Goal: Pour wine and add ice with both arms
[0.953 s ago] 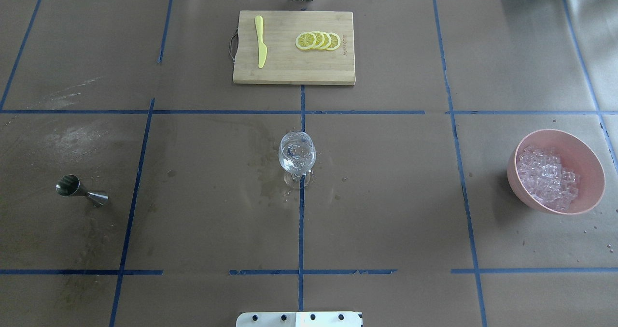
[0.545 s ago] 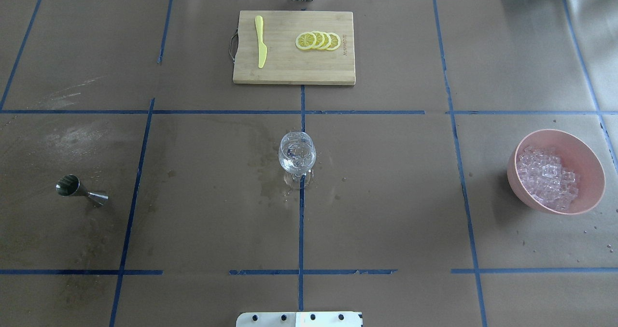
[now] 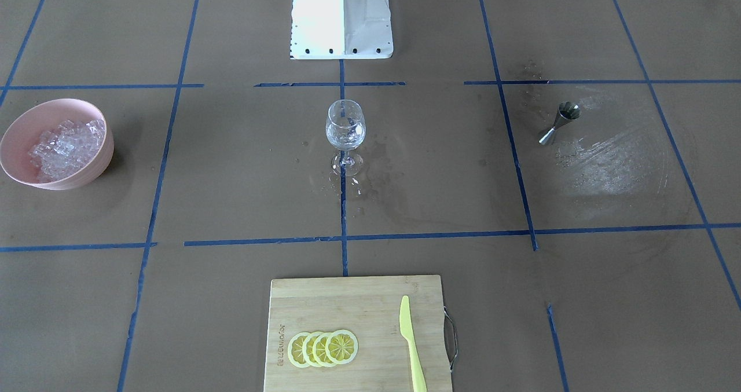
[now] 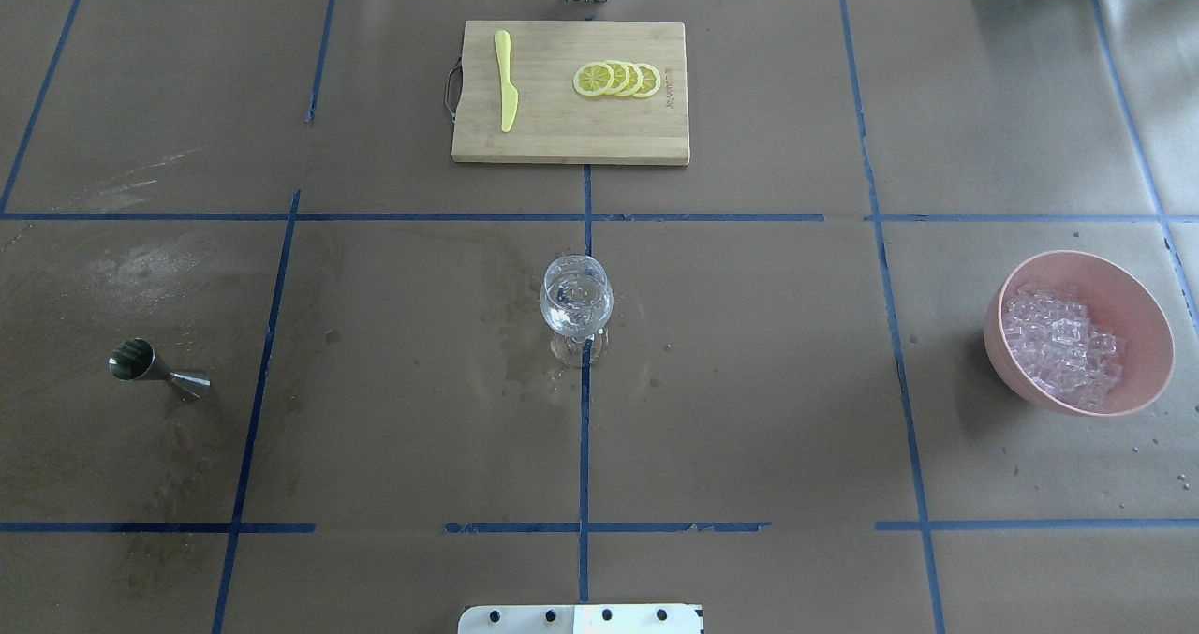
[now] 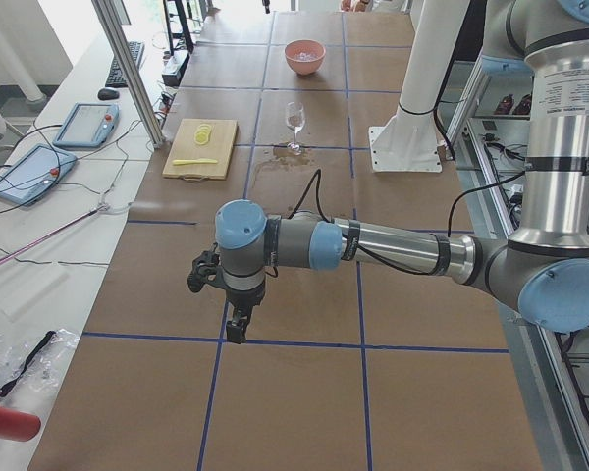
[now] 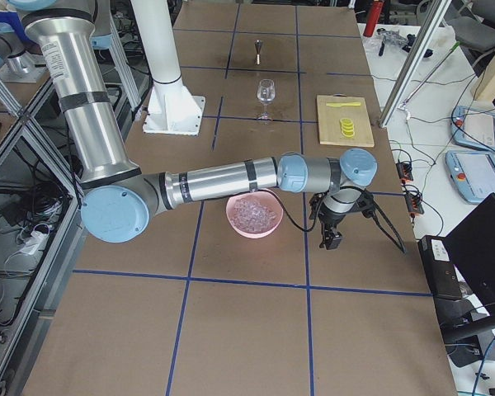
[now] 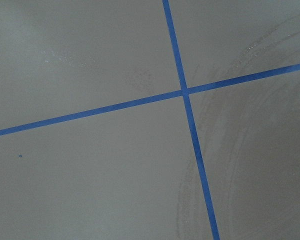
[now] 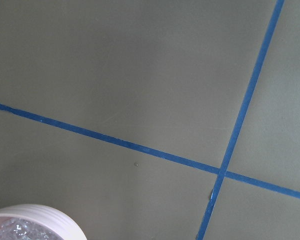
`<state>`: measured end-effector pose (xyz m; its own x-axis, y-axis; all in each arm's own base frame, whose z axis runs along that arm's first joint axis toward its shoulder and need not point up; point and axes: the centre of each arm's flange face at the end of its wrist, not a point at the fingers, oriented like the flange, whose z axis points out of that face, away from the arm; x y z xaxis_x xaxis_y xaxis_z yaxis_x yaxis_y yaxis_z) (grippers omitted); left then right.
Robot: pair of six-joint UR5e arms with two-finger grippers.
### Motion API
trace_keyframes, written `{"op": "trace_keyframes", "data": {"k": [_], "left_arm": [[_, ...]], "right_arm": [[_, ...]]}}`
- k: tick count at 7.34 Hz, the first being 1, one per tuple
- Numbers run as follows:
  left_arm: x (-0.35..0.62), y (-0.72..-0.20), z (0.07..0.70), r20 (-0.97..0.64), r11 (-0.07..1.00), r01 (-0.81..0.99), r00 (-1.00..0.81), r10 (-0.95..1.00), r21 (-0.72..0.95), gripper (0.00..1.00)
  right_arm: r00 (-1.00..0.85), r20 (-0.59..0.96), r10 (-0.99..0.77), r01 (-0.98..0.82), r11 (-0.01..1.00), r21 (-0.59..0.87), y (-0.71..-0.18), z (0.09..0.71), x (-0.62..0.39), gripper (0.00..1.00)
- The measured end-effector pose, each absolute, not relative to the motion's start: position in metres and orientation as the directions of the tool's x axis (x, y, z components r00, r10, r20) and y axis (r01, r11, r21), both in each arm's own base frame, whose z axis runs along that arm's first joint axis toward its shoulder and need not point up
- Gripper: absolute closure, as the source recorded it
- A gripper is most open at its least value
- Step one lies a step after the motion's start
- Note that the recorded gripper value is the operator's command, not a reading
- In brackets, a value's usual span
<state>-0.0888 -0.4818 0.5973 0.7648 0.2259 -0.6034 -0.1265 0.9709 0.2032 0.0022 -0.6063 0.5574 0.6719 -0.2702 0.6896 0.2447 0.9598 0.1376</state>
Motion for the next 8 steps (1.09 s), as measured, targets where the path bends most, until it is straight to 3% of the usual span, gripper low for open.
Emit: {"op": "trace_keyframes", "data": {"k": [5, 8], "left_arm": [[-0.065, -0.471, 0.507, -0.663, 0.910, -0.065, 0.664, 0.345, 0.408, 0.00], [-0.025, -0.458, 0.498, -0.679, 0.884, -0.016, 0.634, 0.369, 0.466, 0.01]], "right_arm": [[0.661, 0.691, -0.294, 0.241, 0.955, 0.175, -0.607, 0.539, 0.001, 0.00], [0.657, 0.693, -0.297, 0.241, 0.954, 0.180, -0.606, 0.537, 0.001, 0.00]]}}
